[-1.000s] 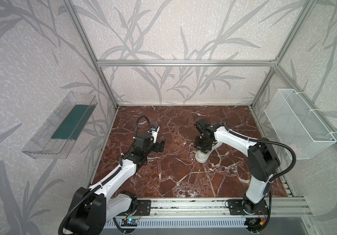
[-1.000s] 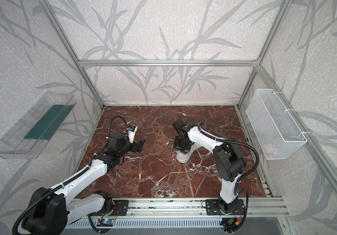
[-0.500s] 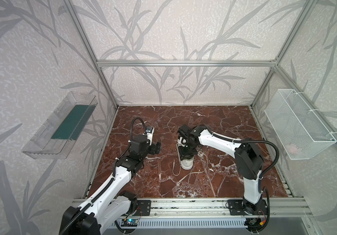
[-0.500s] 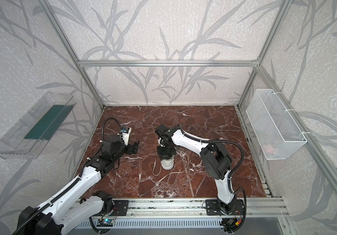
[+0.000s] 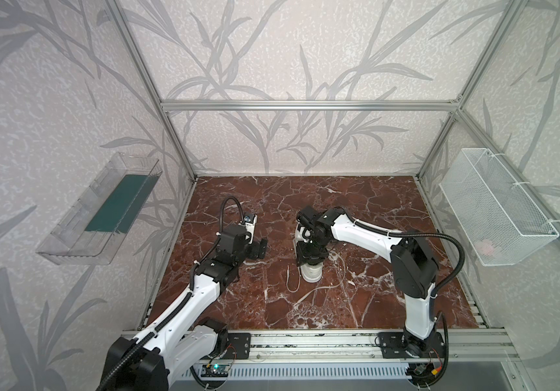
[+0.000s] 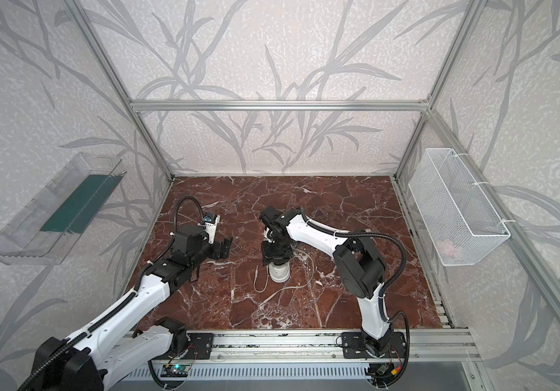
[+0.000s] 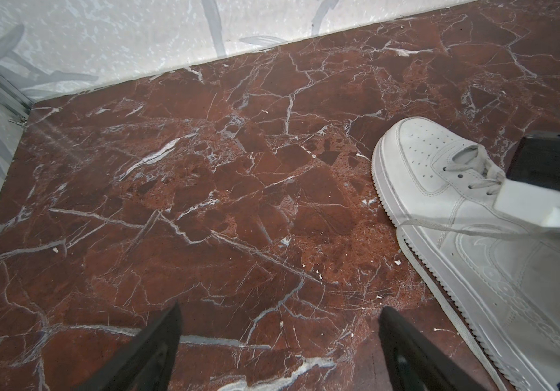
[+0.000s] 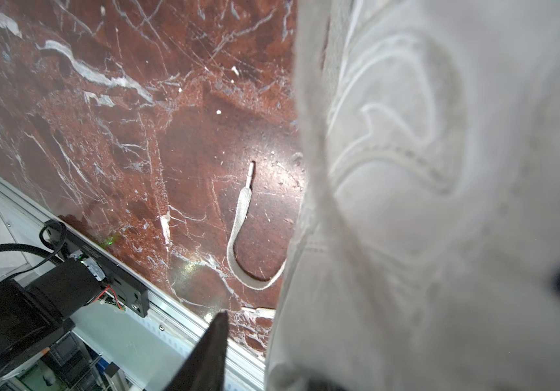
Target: Tie the shoes
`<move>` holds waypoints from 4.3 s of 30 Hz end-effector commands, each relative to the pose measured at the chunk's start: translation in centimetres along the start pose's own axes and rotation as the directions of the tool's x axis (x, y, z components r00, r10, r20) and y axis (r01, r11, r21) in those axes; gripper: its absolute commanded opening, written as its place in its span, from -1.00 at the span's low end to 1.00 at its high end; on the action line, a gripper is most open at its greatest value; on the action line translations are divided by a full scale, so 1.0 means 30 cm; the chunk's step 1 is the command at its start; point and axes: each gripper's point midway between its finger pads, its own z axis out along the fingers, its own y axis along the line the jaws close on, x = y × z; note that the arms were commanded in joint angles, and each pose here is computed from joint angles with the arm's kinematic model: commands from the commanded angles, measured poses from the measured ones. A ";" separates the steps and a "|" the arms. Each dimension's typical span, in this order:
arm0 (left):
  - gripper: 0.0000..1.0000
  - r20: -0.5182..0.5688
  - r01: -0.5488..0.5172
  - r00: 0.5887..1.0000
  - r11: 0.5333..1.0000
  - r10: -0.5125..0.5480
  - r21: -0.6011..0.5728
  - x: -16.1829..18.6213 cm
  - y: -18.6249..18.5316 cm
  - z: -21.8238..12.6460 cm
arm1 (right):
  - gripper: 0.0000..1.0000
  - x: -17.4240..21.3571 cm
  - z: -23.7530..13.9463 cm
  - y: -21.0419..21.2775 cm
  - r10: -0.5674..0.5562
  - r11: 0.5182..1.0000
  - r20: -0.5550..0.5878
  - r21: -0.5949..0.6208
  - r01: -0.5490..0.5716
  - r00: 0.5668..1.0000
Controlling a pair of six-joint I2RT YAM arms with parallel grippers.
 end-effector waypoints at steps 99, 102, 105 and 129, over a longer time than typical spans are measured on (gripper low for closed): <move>-1.00 -0.453 0.089 0.883 0.991 -0.126 -0.102 0.318 -0.296 0.053 | 0.33 0.314 -0.084 -0.572 0.280 0.921 0.251 0.201 -0.332 0.927; -1.00 -0.430 0.142 0.886 0.984 -0.174 -0.105 0.271 -0.262 0.052 | 0.28 0.296 -0.075 -0.555 0.254 0.930 0.237 0.208 -0.304 0.938; -1.00 -0.393 0.119 0.908 0.988 -0.147 -0.096 0.247 -0.232 0.055 | 0.24 0.279 -0.073 -0.542 0.238 0.935 0.222 0.211 -0.285 0.945; -1.00 -0.326 0.198 0.915 0.969 -0.237 -0.148 0.200 -0.062 0.115 | 0.14 0.203 -0.173 -0.808 0.191 0.695 0.070 0.694 -0.185 0.979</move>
